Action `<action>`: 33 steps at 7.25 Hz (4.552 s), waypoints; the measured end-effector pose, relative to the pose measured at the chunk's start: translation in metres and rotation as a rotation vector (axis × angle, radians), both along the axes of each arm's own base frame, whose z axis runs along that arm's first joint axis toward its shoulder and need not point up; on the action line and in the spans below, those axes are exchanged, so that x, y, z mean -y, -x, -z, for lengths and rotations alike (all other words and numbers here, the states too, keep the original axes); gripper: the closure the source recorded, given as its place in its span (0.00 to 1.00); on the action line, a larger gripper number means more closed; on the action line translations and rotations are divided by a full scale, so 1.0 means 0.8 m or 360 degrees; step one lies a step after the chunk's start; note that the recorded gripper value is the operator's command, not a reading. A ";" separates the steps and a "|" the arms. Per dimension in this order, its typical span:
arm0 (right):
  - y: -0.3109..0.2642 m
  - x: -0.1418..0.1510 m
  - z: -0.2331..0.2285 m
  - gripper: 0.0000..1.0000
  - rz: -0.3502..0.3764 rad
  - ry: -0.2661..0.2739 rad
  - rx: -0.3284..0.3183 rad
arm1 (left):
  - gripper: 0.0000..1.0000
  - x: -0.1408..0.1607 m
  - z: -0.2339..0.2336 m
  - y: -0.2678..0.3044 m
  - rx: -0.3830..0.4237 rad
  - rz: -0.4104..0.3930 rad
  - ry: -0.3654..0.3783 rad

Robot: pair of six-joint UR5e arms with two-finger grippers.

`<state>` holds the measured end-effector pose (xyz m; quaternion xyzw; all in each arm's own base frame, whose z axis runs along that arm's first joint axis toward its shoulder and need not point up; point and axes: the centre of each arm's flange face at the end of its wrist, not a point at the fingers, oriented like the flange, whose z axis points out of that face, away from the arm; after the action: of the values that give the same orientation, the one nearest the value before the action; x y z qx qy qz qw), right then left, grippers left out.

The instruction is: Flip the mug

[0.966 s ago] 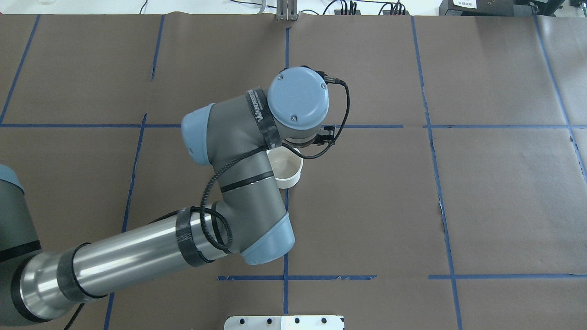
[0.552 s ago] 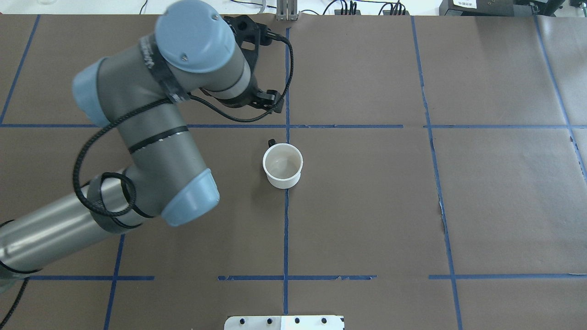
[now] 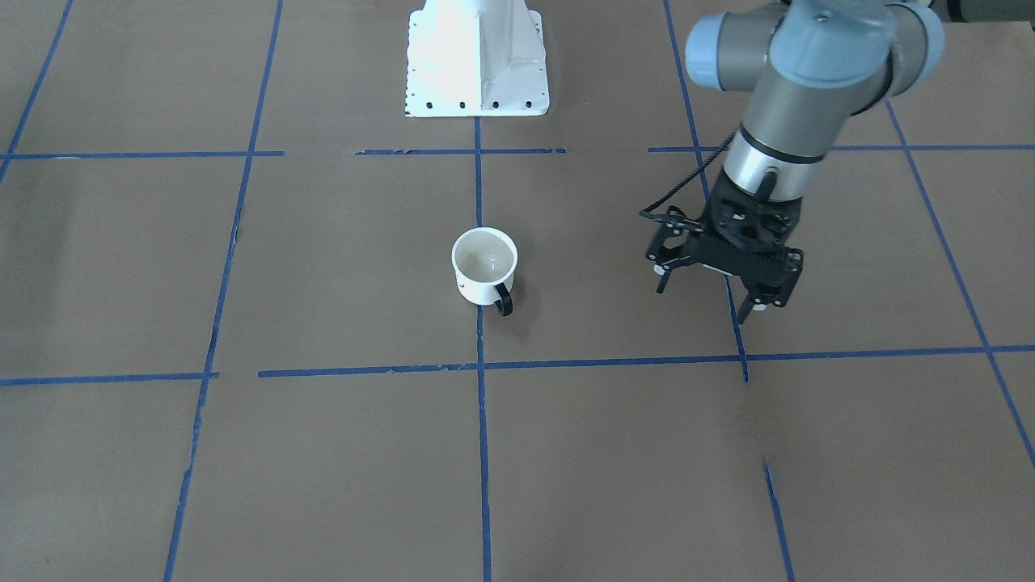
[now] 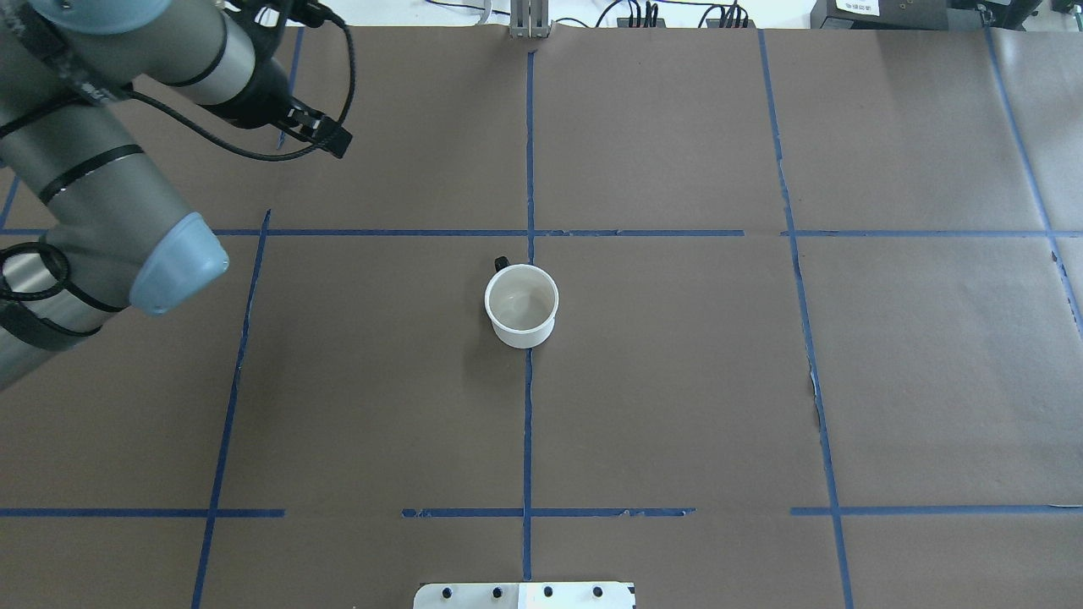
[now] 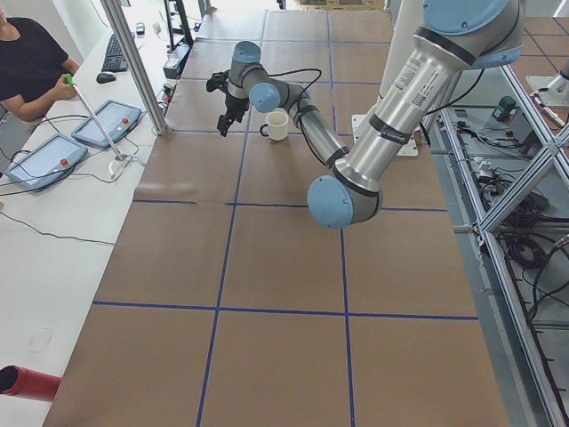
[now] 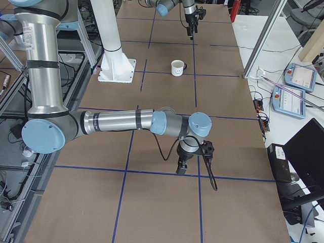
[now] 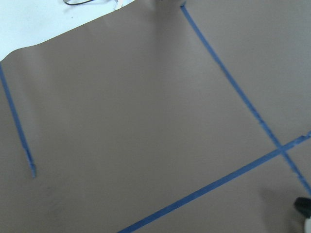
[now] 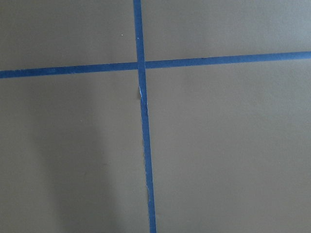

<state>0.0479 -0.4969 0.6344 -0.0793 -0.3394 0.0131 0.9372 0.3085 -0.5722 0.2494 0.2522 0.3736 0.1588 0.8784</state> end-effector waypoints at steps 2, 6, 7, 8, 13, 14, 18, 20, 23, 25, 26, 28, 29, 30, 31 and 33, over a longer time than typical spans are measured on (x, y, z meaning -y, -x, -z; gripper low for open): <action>0.000 0.000 0.000 0.00 0.0000 0.0000 0.0000 | 0.00 0.012 -0.076 0.060 -0.0009 0.0016 0.0064; 0.000 0.000 0.000 0.00 0.0000 0.0000 0.0000 | 0.00 0.037 -0.234 0.215 0.0011 0.0014 0.0280; 0.000 0.000 0.000 0.00 0.0000 0.0000 0.0000 | 0.00 0.017 -0.298 0.275 0.0063 -0.0015 0.0294; 0.000 0.000 0.000 0.00 0.0000 0.0000 0.0000 | 0.00 -0.006 -0.352 0.326 0.0099 -0.0014 0.0331; 0.000 0.000 0.000 0.00 0.0000 0.0000 0.0000 | 0.00 -0.108 -0.494 0.424 0.0065 0.0089 0.0765; 0.000 0.000 0.000 0.00 0.0000 0.0000 0.0000 | 0.00 -0.113 -0.497 0.429 0.0047 0.0097 0.0852; 0.000 0.000 0.000 0.00 0.0000 0.0000 0.0000 | 0.00 -0.117 -0.494 0.450 0.0055 0.0036 0.0856; 0.000 0.000 0.000 0.00 0.0000 0.0000 0.0000 | 0.00 -0.116 -0.494 0.454 0.0063 0.0003 0.0856; 0.000 0.000 0.000 0.00 0.0000 0.0000 0.0000 | 0.00 -0.116 -0.495 0.454 0.0054 -0.0004 0.0863; 0.000 0.000 0.000 0.00 0.0000 0.0000 0.0000 | 0.00 -0.117 -0.493 0.453 0.0025 -0.0008 0.0864; 0.000 0.000 0.000 0.00 0.0000 0.0000 0.0000 | 0.00 -0.117 -0.493 0.454 0.0018 -0.0008 0.0865; 0.000 0.000 0.000 0.00 0.0000 -0.0001 0.0000 | 0.00 -0.117 -0.493 0.454 0.0013 -0.0007 0.0864; 0.000 0.000 0.000 0.00 0.0000 -0.0001 0.0000 | 0.00 -0.117 -0.492 0.454 0.0012 -0.0007 0.0863; 0.000 0.000 0.000 0.00 0.0000 0.0000 0.0000 | 0.00 -0.116 -0.492 0.454 0.0011 -0.0006 0.0861; 0.000 0.000 0.000 0.00 0.0000 0.0000 0.0000 | 0.00 -0.116 -0.491 0.455 0.0010 -0.0005 0.0859; 0.000 0.000 0.000 0.00 0.0000 0.0000 0.0000 | 0.00 -0.116 -0.490 0.456 0.0007 -0.0001 0.0856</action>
<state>0.0479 -0.4969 0.6344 -0.0793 -0.3394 0.0131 0.9372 -0.0567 -0.4798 0.6415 0.0094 0.4004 0.0546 0.9147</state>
